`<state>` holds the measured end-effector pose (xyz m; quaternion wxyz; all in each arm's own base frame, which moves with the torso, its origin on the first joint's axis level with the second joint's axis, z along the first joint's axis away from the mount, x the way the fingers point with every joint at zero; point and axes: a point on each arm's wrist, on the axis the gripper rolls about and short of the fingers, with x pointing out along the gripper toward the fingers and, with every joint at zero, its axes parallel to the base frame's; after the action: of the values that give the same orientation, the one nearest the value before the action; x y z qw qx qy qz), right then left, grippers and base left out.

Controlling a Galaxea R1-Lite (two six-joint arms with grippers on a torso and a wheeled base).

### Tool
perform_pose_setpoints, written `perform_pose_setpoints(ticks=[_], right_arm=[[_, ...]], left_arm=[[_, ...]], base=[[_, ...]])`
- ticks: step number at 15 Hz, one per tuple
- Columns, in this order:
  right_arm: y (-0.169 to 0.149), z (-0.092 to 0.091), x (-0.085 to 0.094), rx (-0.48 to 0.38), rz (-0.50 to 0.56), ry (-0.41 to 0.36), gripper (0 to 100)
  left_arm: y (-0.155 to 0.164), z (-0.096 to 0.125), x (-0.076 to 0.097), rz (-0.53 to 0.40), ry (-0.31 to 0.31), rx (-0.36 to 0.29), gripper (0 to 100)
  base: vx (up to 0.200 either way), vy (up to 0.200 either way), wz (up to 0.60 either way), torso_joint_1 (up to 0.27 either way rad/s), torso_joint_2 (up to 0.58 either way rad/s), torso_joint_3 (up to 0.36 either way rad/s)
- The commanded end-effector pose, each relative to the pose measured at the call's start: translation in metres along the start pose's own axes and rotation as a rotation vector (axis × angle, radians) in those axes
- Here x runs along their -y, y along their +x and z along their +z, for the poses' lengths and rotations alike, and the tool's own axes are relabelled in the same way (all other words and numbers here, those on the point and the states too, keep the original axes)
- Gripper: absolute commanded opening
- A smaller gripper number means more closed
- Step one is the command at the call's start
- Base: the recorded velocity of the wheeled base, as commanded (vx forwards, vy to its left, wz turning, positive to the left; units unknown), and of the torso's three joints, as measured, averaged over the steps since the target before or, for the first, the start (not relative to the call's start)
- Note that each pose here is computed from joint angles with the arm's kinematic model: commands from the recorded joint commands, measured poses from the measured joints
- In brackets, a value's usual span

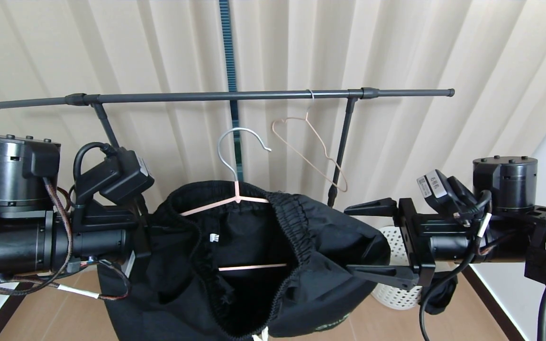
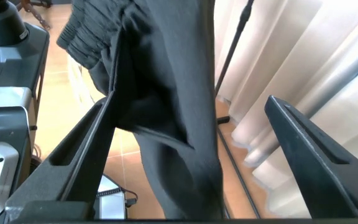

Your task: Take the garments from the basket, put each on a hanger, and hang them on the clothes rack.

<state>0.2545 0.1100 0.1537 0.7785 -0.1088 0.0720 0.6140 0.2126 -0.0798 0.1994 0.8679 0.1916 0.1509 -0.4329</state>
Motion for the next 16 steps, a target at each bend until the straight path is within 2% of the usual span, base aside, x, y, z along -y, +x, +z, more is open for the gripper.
perform_pose_setpoints(ticks=[1, 5, 7, 9, 11, 14, 15, 16], right_arm=[[-0.001, 0.003, 0.004, 0.009, -0.008, -0.004, 100], [-0.011, 0.004, 0.01, 0.039, 0.009, -0.005, 100], [-0.01, 0.001, 0.011, 0.033, 0.012, 0.001, 100], [-0.014, -0.005, 0.023, 0.034, -0.015, 0.012, 100], [-0.019, -0.009, 0.027, 0.052, 0.006, 0.017, 100], [-0.009, -0.028, 0.036, 0.022, 0.016, 0.002, 100], [-0.003, -0.042, 0.042, 0.002, 0.022, 0.019, 100], [0.0, -0.048, 0.045, -0.007, 0.025, 0.035, 100]], left_arm=[[-0.001, -0.003, -0.003, 0.016, -0.009, -0.006, 0], [0.005, -0.006, -0.006, 0.012, -0.033, -0.022, 0], [0.006, -0.005, -0.008, 0.022, -0.036, -0.006, 0], [0.01, -0.006, -0.01, 0.034, -0.04, -0.015, 0], [0.01, -0.006, -0.01, 0.034, -0.051, -0.015, 0], [0.009, -0.005, -0.01, 0.037, -0.049, -0.009, 0], [0.008, -0.004, -0.01, 0.041, -0.049, 0.001, 0], [0.007, -0.003, -0.01, 0.043, -0.047, 0.005, 0]], base=[[0.0, 0.0, 0.0, 0.0, 0.0, 0.0], [0.0, 0.0, 0.0, 0.0, 0.0, 0.0], [0.0, 0.0, 0.0, 0.0, 0.0, 0.0], [0.0, 0.0, 0.0, 0.0, 0.0, 0.0], [0.0, 0.0, 0.0, 0.0, 0.0, 0.0], [0.0, 0.0, 0.0, 0.0, 0.0, 0.0], [0.0, 0.0, 0.0, 0.0, 0.0, 0.0], [0.0, 0.0, 0.0, 0.0, 0.0, 0.0]])
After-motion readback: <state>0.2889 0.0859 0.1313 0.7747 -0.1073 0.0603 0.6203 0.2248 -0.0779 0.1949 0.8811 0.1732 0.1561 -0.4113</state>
